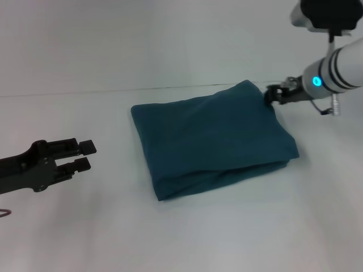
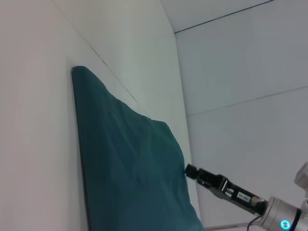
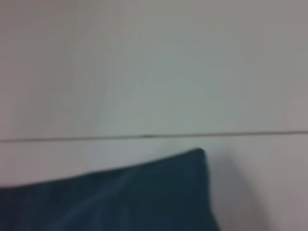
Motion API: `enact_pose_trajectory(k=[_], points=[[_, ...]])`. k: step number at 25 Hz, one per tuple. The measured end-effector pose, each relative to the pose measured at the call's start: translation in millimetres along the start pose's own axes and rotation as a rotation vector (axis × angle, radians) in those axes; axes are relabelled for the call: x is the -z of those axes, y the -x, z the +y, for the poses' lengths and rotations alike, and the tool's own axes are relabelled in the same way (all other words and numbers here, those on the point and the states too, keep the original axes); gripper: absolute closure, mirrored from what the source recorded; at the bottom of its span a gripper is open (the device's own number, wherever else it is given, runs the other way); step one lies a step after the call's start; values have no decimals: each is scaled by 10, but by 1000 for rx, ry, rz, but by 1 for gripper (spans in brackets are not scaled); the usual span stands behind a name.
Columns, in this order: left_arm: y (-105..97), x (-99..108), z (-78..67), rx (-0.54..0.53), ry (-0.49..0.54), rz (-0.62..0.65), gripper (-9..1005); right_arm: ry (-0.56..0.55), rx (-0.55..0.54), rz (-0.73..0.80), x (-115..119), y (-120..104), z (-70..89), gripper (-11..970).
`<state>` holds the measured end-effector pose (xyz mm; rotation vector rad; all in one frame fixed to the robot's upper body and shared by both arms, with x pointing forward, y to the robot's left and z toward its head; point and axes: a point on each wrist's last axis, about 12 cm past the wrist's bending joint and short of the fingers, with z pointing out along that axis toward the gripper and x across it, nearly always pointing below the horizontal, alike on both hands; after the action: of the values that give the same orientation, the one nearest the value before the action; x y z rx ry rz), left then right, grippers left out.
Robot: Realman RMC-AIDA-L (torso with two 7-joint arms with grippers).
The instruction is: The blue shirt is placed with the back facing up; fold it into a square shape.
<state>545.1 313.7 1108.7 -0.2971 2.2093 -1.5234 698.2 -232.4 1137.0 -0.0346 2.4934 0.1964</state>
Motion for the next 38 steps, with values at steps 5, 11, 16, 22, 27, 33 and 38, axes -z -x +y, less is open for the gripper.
enact_pose_trajectory(k=[5,11,16,22,27,33,38], points=[[8,-10,-17,-4,-8,0,479,-49,-63,35,100,6,-282,564],[4,-59,-78,-66,-8,59,478,239,-125,81,424,-57,-469,558],[33,-122,-143,-110,-4,82,478,629,-183,77,783,-180,-593,494],[101,-404,-230,-115,81,162,475,742,-242,111,1018,-209,-760,365],[141,-759,-318,-218,176,208,463,775,-236,152,1110,-228,-799,243],[194,-922,-373,-284,211,192,419,758,-256,156,1217,-198,-947,61],[233,-984,-265,-185,257,118,254,720,-277,152,1269,-158,-1051,45]])
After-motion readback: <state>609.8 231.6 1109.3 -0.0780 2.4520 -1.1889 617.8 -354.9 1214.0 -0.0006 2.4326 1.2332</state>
